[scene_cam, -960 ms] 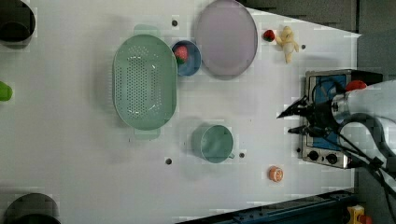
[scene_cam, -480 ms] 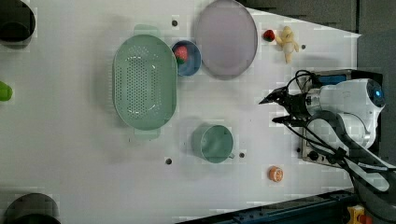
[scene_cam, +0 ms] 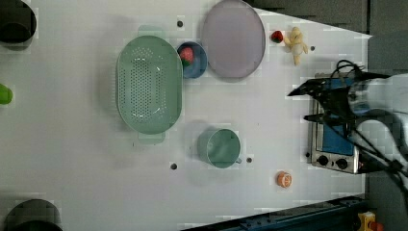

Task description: Pick Ketchup from oven and place it on table.

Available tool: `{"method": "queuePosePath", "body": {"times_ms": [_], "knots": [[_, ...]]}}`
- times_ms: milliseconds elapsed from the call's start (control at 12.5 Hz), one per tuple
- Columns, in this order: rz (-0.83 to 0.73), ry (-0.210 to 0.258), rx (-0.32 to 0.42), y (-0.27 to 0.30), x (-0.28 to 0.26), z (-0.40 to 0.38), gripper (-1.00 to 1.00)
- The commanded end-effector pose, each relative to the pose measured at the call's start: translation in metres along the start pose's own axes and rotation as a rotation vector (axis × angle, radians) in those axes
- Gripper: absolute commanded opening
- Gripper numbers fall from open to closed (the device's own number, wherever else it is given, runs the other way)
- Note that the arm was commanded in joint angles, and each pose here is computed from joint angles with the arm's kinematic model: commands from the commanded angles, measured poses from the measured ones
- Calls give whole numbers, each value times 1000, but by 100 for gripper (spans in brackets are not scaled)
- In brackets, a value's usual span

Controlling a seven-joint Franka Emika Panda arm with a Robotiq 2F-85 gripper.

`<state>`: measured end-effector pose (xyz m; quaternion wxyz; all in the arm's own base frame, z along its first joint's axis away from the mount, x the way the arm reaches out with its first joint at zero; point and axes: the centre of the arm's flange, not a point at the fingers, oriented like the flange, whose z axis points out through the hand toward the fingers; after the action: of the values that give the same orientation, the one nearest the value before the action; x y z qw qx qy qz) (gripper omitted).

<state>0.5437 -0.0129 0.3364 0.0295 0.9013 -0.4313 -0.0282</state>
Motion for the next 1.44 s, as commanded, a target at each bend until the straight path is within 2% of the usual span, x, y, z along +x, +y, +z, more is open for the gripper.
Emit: {"method": "queuePosePath", "body": {"times_ms": [80,240,640,1440], "knots": [[39,-2,58,-5,4,-116,100],[37,14,79,-7,8,-180,100],[38,-12,44,4,3,-244,100],[44,-21,31,6,6,-247,100]]}}
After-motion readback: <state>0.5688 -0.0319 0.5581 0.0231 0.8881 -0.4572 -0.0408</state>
